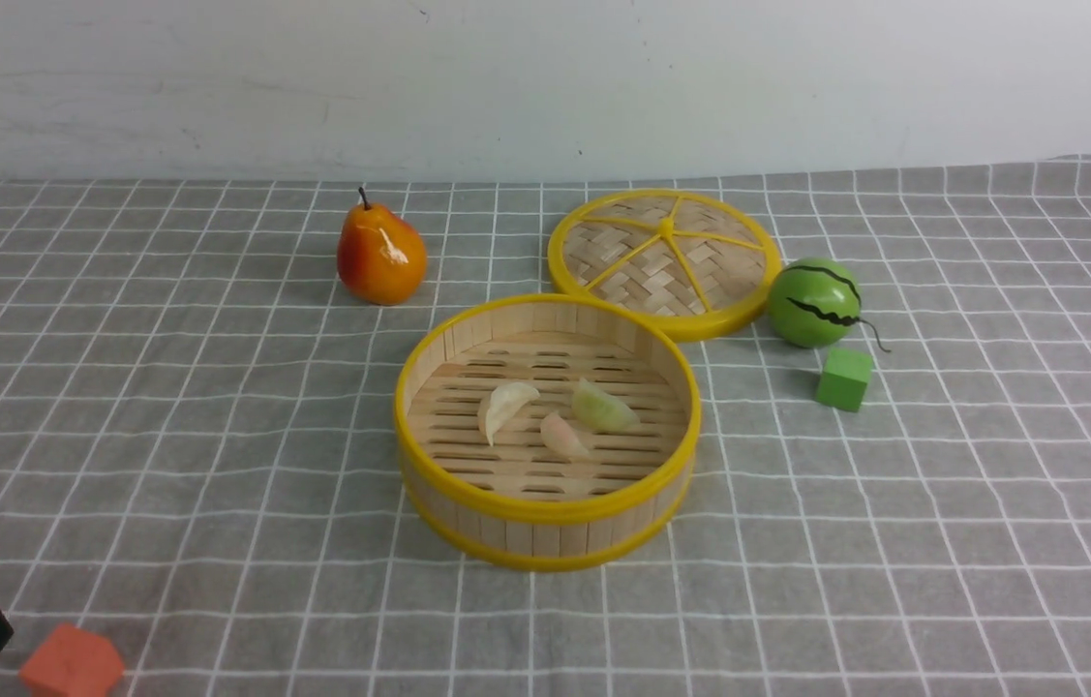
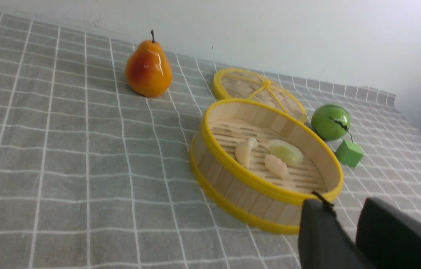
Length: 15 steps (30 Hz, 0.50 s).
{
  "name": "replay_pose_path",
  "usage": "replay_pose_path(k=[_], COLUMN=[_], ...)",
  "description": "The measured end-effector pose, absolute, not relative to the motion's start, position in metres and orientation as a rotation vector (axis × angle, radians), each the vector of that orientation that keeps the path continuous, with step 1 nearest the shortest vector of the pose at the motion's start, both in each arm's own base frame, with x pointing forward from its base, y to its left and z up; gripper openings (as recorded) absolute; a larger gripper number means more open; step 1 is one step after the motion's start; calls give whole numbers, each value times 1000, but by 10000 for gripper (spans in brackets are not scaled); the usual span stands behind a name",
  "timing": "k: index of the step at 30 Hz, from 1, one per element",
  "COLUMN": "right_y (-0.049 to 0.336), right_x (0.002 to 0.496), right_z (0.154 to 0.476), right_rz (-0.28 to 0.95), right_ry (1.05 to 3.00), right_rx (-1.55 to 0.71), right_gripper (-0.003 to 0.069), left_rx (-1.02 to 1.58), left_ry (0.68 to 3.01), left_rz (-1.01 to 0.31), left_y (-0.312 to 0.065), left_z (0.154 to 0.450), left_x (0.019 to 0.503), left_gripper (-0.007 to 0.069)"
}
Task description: Put the dumplings into the steamer on the table with the grey tablecloth.
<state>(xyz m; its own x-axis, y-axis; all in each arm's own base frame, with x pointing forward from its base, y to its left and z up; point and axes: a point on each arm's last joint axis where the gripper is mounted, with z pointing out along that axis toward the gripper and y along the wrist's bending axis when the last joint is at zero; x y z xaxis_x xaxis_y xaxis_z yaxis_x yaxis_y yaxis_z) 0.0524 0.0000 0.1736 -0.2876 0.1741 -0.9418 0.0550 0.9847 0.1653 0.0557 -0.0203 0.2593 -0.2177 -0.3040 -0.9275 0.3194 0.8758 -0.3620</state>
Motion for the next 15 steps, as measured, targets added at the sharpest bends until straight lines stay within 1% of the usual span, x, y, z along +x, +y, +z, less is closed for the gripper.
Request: replay_pose_path(k=[1, 3, 7, 10, 13, 15], right_y=[0, 0, 0, 0, 0, 0], right_x=[52, 52, 52, 52, 52, 52], right_z=[174, 174, 174, 174, 174, 174], right_rz=[117, 117, 117, 117, 117, 117], right_ry=[1862, 1862, 1862, 1862, 1862, 1862], right_rx=[166, 166, 166, 166, 166, 166], right_gripper=[-1, 0, 2, 6, 10, 13], left_rx=[-33, -73, -111, -104, -88, -88], left_ry=[1649, 1623, 1606, 1635, 1664, 1673], left_rz=[-565, -532, -383, -268, -184, -157], left_y=[-20, -18, -12, -8, -5, -3], left_z=[252, 244, 221, 205, 195, 193], left_x=[59, 62, 66, 68, 68, 67], left_gripper=[46, -8, -14, -14, -14, -14])
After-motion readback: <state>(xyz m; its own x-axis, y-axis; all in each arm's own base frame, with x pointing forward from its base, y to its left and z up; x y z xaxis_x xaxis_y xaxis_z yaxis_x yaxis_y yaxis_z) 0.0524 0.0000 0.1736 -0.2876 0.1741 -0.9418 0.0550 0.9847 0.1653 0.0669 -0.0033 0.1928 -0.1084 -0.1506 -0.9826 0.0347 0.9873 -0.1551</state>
